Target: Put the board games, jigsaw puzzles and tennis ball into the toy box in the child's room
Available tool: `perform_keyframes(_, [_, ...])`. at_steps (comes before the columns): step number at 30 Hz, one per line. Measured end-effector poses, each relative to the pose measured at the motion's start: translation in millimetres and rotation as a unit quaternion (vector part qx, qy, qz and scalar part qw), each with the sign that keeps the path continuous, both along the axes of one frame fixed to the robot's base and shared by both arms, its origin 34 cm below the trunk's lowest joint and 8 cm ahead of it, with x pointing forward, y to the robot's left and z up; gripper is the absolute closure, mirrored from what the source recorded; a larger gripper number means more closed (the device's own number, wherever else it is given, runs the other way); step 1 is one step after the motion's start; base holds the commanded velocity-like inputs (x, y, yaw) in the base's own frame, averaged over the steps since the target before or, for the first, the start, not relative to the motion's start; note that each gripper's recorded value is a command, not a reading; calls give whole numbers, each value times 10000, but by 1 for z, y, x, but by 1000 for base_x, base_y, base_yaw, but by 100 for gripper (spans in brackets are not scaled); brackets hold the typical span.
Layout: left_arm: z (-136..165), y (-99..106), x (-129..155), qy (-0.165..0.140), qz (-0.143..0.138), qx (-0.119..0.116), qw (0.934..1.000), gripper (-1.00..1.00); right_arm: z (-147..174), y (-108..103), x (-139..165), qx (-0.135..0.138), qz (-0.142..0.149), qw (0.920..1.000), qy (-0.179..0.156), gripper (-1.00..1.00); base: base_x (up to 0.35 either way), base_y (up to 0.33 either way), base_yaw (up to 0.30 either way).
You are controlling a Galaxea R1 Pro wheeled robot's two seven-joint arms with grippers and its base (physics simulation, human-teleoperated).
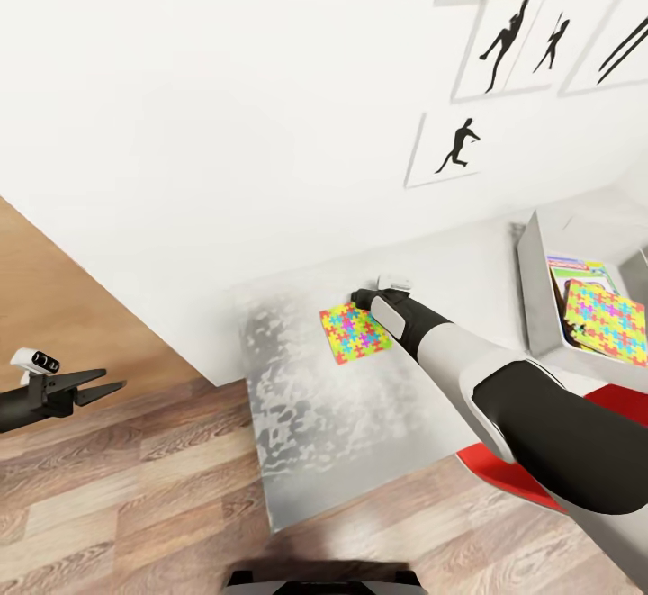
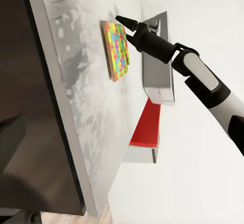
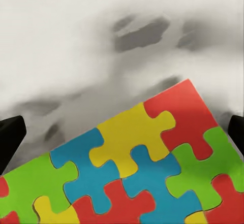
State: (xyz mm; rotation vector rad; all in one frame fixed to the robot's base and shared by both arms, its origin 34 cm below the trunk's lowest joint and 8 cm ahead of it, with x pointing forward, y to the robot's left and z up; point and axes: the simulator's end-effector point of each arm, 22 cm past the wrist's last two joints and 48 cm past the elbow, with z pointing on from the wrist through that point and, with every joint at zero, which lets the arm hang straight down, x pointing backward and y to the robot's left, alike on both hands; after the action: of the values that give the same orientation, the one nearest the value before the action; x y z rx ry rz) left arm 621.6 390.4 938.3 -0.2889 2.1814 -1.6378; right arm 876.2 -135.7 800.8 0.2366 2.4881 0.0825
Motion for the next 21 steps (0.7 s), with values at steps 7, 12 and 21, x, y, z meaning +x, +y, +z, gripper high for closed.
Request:
perform_keyframes(7, [0,-1,0,1,-2,-13,10000,-100,0,0,0,3,5,10000,6,-100,-19,36,0])
perform_keyframes(12, [0,-1,0,0,0,-14,10000,-100,0,1,0,2,14,10000,12,-100,-38,49,0])
perform_keyframes(21, [0,-1,0,-1,1,-13,10000,-100,0,0,0,-11,21,10000,16,-100,-59,26,0])
